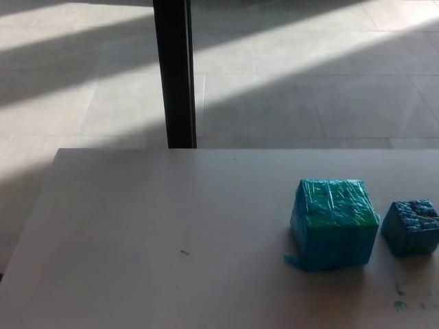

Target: The robot uses its right hand to pick up the small cube kept on the middle on the desk and place it on the bigger cube kept next to it

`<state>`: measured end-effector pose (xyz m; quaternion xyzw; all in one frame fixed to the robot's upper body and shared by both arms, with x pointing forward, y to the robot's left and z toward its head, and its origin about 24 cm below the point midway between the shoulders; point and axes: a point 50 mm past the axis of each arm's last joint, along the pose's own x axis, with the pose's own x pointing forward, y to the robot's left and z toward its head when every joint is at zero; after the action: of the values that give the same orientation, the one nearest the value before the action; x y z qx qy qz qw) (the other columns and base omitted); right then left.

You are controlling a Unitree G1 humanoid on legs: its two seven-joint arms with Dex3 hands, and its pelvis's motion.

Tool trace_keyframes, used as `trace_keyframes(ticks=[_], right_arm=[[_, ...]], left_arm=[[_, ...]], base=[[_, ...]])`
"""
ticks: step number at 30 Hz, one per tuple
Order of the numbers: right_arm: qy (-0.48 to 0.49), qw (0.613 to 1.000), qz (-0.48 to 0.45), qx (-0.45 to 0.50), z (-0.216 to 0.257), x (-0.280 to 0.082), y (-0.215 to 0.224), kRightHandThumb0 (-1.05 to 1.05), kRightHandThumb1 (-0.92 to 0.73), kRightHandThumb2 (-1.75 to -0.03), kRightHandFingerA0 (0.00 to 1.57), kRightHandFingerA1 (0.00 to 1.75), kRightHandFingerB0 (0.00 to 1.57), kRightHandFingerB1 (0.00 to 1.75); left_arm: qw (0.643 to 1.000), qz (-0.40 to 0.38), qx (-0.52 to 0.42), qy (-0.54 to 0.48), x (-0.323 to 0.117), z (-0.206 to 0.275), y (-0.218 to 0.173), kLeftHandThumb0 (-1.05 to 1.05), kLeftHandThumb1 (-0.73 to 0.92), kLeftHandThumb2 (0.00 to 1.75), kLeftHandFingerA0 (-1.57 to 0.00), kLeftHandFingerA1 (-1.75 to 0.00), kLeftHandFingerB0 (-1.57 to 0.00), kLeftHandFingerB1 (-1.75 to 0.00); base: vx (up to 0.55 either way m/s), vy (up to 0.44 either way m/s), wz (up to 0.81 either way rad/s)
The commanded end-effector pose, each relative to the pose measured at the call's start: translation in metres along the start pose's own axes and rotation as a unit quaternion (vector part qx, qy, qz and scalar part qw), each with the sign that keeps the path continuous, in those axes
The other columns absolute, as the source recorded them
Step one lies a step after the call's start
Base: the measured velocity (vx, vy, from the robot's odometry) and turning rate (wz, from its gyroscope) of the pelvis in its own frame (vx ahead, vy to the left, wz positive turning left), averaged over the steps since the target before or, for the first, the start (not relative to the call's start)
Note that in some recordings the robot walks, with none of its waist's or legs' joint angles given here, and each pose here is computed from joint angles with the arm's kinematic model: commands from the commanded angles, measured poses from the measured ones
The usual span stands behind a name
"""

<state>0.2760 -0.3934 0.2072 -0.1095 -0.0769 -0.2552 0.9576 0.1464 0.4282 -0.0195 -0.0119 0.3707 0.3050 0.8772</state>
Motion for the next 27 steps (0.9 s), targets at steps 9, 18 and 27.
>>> trace_keyframes(ticks=[9,18,27], right_arm=[[0.031,0.976,0.2,-0.074,-0.001,0.008,0.068,-0.62,-0.7,-0.61,0.49,0.5,0.29,0.34],[0.057,0.936,0.29,-0.194,-0.006,0.016,0.093,-0.74,-0.6,-0.6,0.23,0.51,0.08,0.23],[0.069,0.873,0.336,-0.347,-0.018,0.018,0.117,-1.05,-0.57,-1.02,0.0,0.05,0.0,0.0]], left_arm=[[1.0,0.004,0.009,-0.004,-0.003,0.006,0.012,-0.96,0.71,1.14,-0.39,-0.64,-0.33,-0.51],[1.0,0.006,0.003,-0.005,-0.002,0.007,0.012,-0.99,0.69,1.14,-0.39,-0.63,-0.34,-0.51],[1.0,0.001,0.01,-0.011,-0.003,0.012,0.01,-1.0,0.73,1.15,-0.39,-0.63,-0.34,-0.5]], base=[[0.0,0.0,0.0],[0.0,0.0,0.0],[0.0,0.0,0.0]])
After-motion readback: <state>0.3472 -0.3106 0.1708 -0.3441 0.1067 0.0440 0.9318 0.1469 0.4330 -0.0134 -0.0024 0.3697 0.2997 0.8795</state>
